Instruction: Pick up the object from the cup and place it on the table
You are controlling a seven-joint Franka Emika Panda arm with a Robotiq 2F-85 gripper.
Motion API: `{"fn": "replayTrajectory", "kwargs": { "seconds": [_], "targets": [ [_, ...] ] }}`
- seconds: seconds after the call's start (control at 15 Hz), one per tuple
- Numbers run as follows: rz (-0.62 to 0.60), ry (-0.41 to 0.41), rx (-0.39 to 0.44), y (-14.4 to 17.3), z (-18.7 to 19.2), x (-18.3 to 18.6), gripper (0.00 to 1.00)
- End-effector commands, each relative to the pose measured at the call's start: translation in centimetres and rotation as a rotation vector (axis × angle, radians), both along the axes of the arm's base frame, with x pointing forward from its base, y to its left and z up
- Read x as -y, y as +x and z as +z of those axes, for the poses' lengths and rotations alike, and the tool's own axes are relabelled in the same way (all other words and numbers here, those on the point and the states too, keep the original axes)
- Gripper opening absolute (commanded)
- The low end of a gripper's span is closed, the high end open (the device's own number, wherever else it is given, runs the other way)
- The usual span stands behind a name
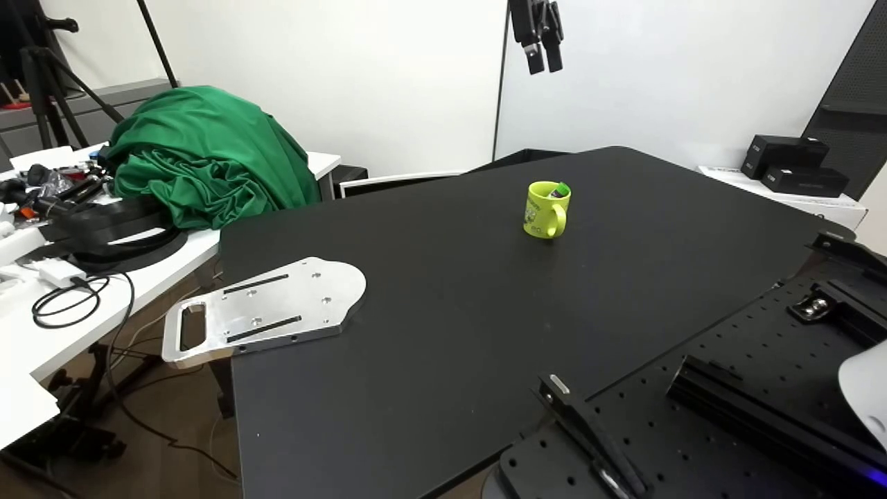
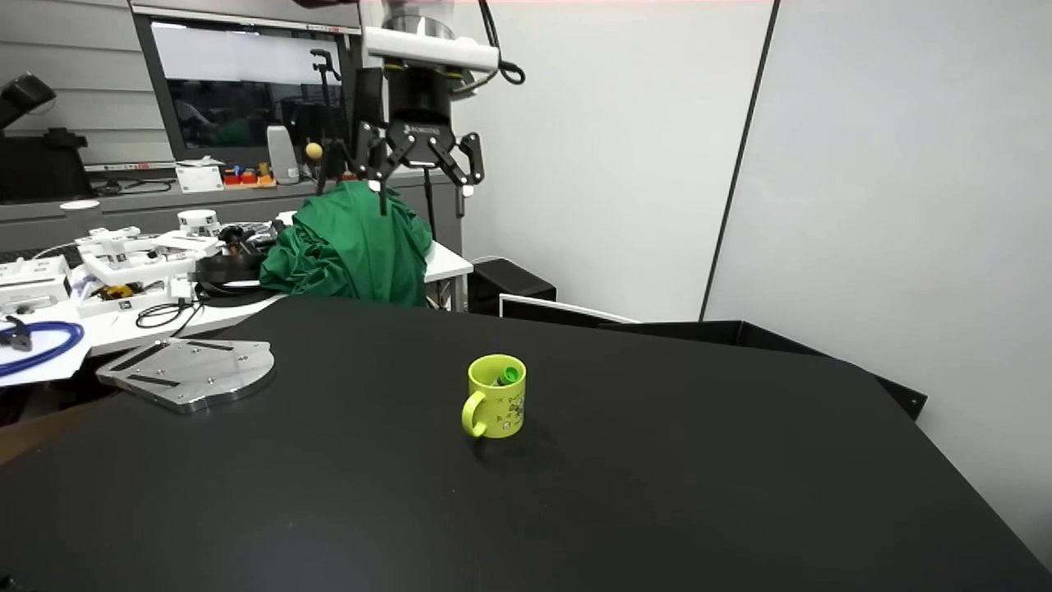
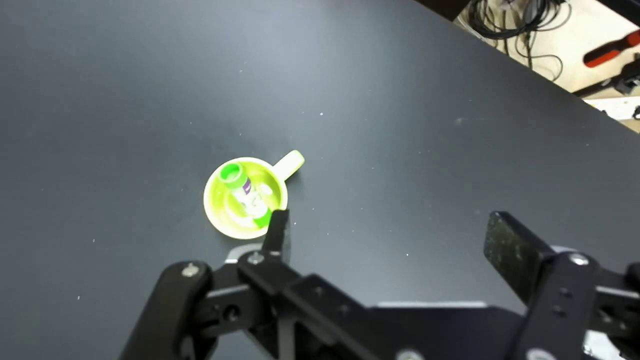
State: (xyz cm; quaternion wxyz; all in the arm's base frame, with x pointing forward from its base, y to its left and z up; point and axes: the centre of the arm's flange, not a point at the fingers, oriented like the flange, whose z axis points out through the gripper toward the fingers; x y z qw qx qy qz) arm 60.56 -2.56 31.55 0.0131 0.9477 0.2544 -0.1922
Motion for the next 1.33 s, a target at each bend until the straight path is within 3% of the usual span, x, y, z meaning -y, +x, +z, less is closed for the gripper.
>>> {"fn": "replayTrajectory", "kwargs": {
  "seconds": [0.0, 0.33, 1.0, 1.07, 1.27],
  "targets": [
    [0.203, 0.037, -0.004, 4.6, -1.5, 3.0, 1.00],
    [0.302, 0.093, -0.053, 5.3, -5.4, 6.7, 1.00],
    [0.223, 0.117, -0.159, 3.8, -14.3, 11.4, 1.00],
    [0.183, 0.112, -0.172, 3.9, -14.9, 11.6, 1.00],
    [0.217, 0.126, -0.171, 2.4, -15.1, 11.2, 1.00]
  ]
}}
